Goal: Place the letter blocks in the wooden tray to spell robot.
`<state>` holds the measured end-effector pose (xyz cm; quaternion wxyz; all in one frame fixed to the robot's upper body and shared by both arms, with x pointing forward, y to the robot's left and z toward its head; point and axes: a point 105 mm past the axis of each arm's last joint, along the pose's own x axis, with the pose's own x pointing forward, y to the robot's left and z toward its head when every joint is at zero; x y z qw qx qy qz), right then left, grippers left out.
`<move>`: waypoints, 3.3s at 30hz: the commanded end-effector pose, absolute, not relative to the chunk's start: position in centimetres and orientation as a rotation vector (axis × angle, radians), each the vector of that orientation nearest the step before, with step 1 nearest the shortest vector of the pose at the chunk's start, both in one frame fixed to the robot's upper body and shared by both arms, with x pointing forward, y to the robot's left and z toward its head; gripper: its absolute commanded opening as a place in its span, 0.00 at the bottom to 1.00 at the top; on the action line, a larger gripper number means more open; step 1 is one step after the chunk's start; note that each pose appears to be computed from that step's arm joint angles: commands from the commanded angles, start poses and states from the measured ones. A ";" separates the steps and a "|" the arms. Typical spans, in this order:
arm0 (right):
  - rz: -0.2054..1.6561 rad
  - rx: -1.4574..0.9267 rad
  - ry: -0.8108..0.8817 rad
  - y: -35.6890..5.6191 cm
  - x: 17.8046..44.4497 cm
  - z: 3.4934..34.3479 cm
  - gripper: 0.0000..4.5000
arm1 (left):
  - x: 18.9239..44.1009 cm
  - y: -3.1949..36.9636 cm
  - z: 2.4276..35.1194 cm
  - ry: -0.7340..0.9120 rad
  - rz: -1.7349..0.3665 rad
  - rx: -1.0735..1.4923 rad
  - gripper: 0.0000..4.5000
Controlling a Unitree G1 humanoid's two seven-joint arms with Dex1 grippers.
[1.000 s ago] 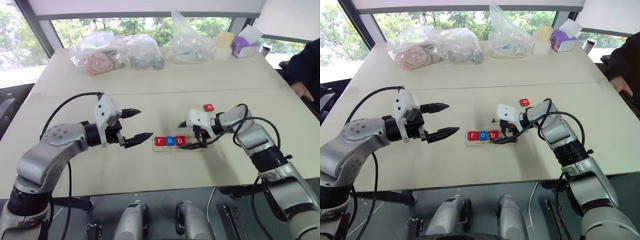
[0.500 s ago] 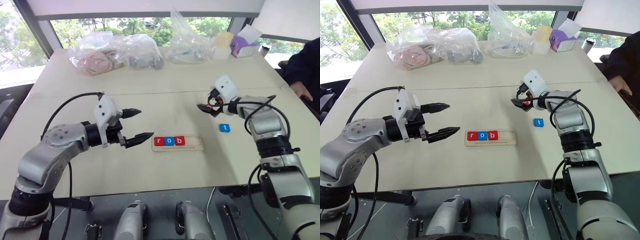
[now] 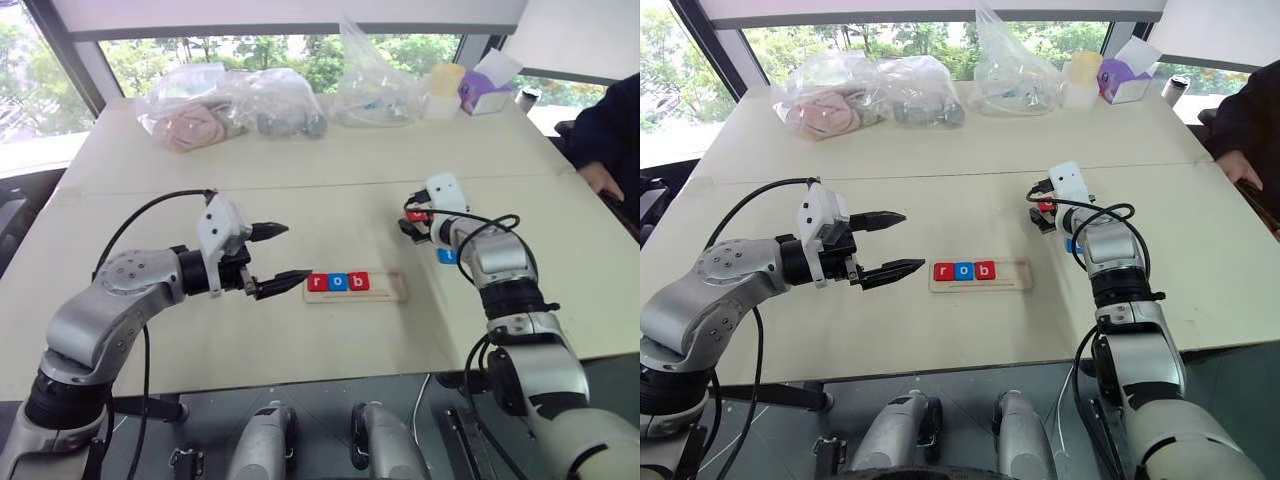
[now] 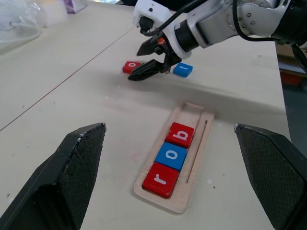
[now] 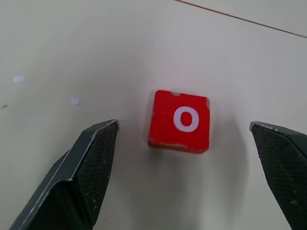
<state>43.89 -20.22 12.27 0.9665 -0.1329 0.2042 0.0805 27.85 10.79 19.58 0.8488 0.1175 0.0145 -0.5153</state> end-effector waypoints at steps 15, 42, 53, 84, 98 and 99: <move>0.146 -0.104 0.423 -19.6 44.1 12.9 0.26 | 27.4 10.3 20.3 -0.021 -1.093 0.265 1.00; -0.029 0.020 0.600 -19.7 28.6 10.3 0.37 | 27.8 9.8 19.7 -0.020 -1.158 0.260 1.00; 0.587 -0.329 0.574 -18.2 28.2 14.8 0.99 | 27.8 10.0 19.7 -0.023 -1.128 0.257 1.00; 1.117 -0.771 0.620 -25.3 31.7 10.5 0.99 | 27.7 10.6 20.2 -0.028 -1.087 0.285 1.00; 1.140 -0.756 0.477 -21.7 32.0 13.6 0.26 | 27.9 10.6 20.4 -0.034 -1.087 0.292 1.00; 1.156 -0.754 0.454 -21.0 32.1 14.1 0.26 | 27.9 10.6 20.4 -0.035 -1.088 0.292 1.00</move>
